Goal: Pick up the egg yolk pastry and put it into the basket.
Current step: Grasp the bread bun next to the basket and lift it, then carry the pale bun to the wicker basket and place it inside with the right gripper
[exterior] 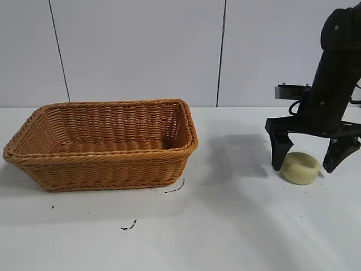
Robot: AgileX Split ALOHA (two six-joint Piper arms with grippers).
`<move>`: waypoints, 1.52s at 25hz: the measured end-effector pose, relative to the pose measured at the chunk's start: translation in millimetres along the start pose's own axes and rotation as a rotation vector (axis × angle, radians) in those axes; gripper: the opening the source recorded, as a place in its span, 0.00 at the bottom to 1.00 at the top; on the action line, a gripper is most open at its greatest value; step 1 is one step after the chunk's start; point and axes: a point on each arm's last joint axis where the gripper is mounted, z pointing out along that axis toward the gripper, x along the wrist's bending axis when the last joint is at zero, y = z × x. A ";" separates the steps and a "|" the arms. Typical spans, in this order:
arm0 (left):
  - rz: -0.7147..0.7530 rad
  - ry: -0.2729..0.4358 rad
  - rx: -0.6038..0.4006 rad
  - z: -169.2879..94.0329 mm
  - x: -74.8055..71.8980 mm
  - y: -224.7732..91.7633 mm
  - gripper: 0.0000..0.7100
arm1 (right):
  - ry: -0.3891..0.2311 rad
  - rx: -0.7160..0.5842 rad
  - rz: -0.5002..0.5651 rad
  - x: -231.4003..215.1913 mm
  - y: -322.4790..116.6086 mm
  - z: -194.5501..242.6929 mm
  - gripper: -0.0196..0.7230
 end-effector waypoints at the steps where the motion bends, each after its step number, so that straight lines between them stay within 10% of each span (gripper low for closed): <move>1: 0.000 0.000 0.000 0.0 0.0 0.0 0.98 | 0.000 0.000 0.000 0.0 0.0 0.0 0.74; 4: 0.000 0.000 0.000 0.0 0.0 0.0 0.98 | -0.002 0.002 -0.002 -0.1 -0.2 0.0 0.43; 8: 0.000 0.000 0.000 0.0 0.0 0.0 0.98 | 0.001 0.020 -0.005 0.8 3.6 -9.0 0.25; 25: 0.000 0.000 0.000 0.0 0.0 0.0 0.98 | -0.015 -0.244 -0.099 42.7 57.1 -163.7 0.23; 38: 0.000 0.000 0.000 0.0 0.0 0.0 0.98 | 0.110 -0.377 -0.451 223.9 44.2 -159.3 0.23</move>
